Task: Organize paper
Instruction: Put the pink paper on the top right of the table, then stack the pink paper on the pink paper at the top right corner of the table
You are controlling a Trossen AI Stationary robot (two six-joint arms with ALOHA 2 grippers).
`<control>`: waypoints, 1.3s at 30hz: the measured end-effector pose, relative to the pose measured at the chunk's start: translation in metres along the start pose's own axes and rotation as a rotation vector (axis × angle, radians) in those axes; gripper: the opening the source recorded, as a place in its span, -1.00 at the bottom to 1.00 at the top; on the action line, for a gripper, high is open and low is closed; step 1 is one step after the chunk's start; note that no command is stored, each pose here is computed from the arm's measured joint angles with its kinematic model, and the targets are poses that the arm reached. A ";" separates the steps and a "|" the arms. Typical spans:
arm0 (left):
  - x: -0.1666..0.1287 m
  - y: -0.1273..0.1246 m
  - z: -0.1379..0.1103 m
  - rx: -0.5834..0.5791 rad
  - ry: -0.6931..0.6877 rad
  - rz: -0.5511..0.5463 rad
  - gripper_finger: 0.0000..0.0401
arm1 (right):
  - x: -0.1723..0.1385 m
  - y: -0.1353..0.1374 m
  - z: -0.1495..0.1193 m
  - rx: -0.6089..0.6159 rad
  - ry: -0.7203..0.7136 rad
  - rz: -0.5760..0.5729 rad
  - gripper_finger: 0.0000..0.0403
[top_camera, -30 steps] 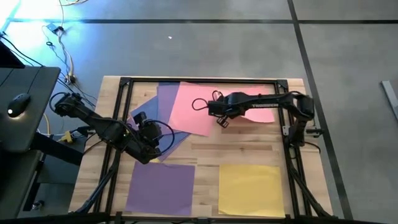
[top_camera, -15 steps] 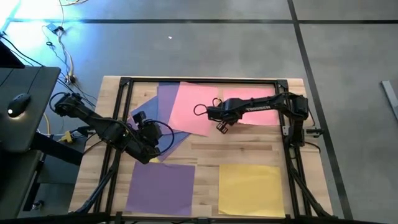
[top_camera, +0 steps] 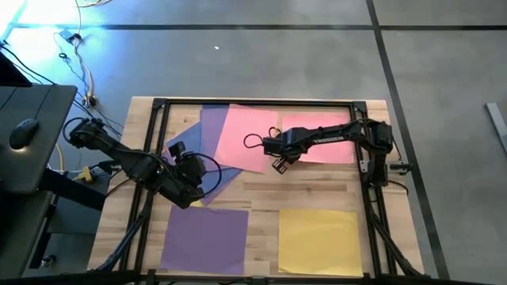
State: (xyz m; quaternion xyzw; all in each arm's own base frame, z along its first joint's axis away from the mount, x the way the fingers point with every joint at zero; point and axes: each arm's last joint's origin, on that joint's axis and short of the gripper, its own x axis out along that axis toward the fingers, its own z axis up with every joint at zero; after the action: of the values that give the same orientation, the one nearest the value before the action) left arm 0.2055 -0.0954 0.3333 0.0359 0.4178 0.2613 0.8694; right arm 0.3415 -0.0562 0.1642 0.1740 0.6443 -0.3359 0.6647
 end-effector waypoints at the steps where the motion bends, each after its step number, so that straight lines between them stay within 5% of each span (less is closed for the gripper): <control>1: 0.000 0.000 0.000 0.000 0.000 0.000 -0.33 | 0.000 0.000 0.000 0.001 0.000 0.003 -0.99; 5: 0.000 0.000 0.000 0.000 0.008 -0.009 -0.33 | -0.001 0.002 0.001 -0.035 0.006 0.037 -0.86; 12: -0.002 0.001 -0.001 -0.048 0.034 -0.043 -0.33 | -0.028 0.010 0.009 -0.183 0.013 0.135 -0.26; 20: -0.013 0.015 -0.002 -0.151 0.019 -0.092 -0.33 | -0.037 0.072 0.010 -0.529 -0.347 0.384 0.26; 27: -0.021 0.019 -0.004 -0.187 0.012 -0.128 -0.33 | 0.008 0.096 0.017 -0.502 -0.392 0.320 0.26; 39: -0.021 0.018 -0.005 -0.177 0.041 -0.155 -0.33 | 0.021 0.087 0.034 -0.433 -0.432 0.276 0.09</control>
State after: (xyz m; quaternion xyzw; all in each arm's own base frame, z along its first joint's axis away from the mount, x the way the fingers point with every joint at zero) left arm 0.1835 -0.0907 0.3499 -0.0789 0.4122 0.2298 0.8781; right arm 0.4239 -0.0215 0.1303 0.0393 0.5151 -0.1272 0.8467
